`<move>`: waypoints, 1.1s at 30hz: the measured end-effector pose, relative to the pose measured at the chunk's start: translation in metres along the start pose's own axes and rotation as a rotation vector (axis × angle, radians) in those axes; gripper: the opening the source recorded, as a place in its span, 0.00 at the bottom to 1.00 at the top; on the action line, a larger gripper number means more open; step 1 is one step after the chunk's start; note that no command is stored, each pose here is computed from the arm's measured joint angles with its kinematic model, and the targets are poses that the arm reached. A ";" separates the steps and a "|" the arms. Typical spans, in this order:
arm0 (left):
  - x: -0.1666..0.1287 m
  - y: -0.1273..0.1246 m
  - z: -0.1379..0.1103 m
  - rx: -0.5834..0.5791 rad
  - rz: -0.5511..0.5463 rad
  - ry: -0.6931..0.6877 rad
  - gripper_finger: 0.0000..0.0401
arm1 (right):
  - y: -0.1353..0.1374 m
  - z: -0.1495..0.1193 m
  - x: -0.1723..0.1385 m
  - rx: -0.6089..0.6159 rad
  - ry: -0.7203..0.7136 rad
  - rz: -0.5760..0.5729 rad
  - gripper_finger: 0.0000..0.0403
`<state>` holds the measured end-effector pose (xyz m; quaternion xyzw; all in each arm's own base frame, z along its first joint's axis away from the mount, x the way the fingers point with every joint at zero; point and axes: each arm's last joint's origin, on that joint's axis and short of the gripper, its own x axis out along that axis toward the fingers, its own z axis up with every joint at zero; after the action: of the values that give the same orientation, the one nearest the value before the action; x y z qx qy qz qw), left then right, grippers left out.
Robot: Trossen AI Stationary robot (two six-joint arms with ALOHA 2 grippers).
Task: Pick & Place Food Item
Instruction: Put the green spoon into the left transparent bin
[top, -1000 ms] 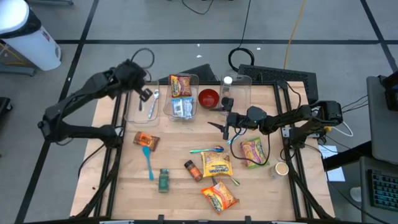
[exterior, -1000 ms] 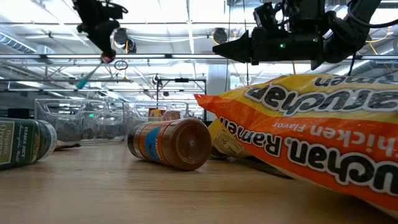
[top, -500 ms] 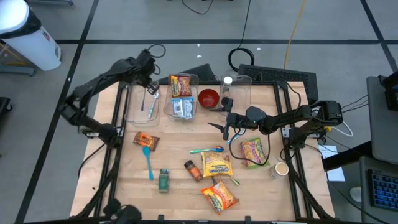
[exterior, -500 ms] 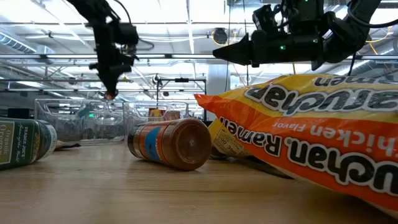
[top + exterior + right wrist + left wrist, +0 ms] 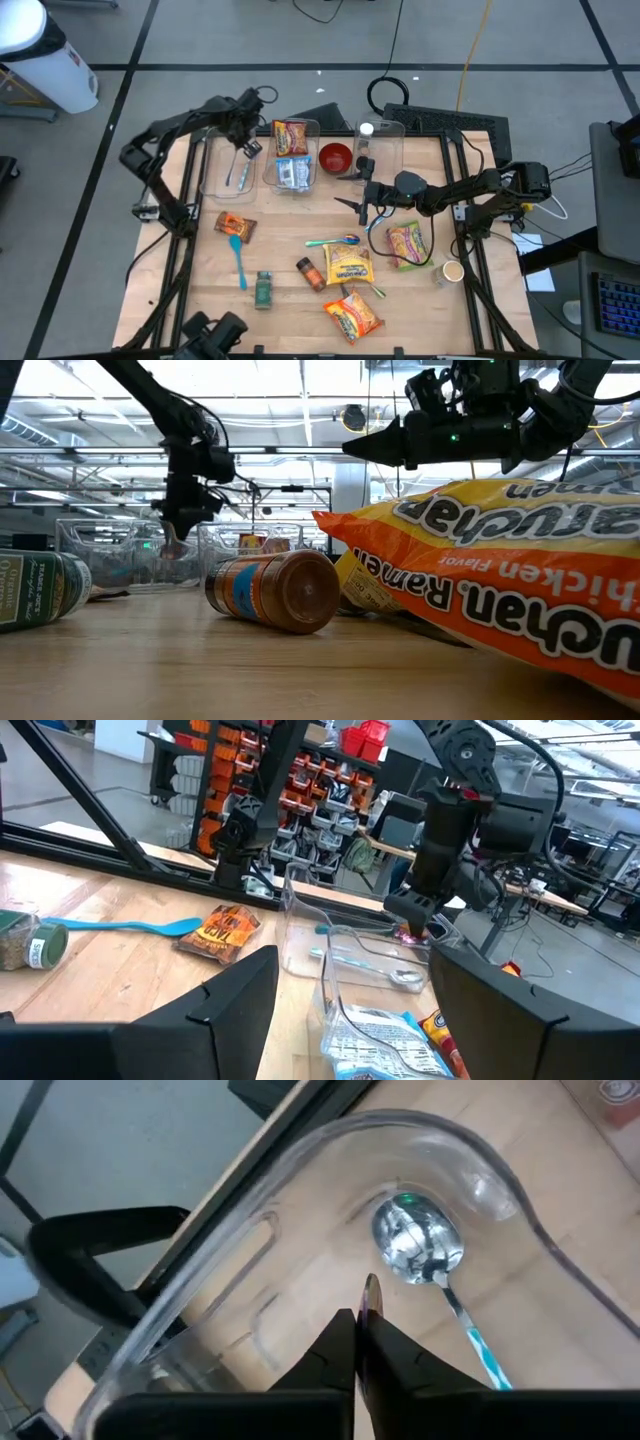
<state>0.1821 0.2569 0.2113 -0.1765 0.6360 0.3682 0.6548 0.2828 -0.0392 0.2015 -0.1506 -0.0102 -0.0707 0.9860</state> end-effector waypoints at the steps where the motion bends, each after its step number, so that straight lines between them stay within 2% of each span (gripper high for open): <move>1: 0.002 -0.001 0.000 0.001 -0.010 0.004 0.03 | 0.000 0.000 0.000 0.000 0.005 0.001 0.62; 16: 0.020 -0.006 0.004 0.005 -0.068 0.060 0.01 | 0.001 -0.003 0.000 0.022 0.028 0.008 0.62; 21: 0.025 -0.007 0.004 0.015 -0.075 0.073 0.04 | 0.001 -0.004 0.000 0.024 0.037 0.011 0.62; 26: 0.025 -0.007 0.004 0.014 -0.077 0.072 0.01 | 0.001 -0.004 0.000 0.027 0.039 0.011 0.62; 33: 0.025 -0.007 0.004 0.007 -0.077 0.073 0.13 | 0.001 -0.004 0.000 0.027 0.040 0.012 0.62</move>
<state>0.1882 0.2617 0.1864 -0.2118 0.6533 0.3338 0.6456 0.2829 -0.0391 0.1975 -0.1361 0.0094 -0.0677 0.9883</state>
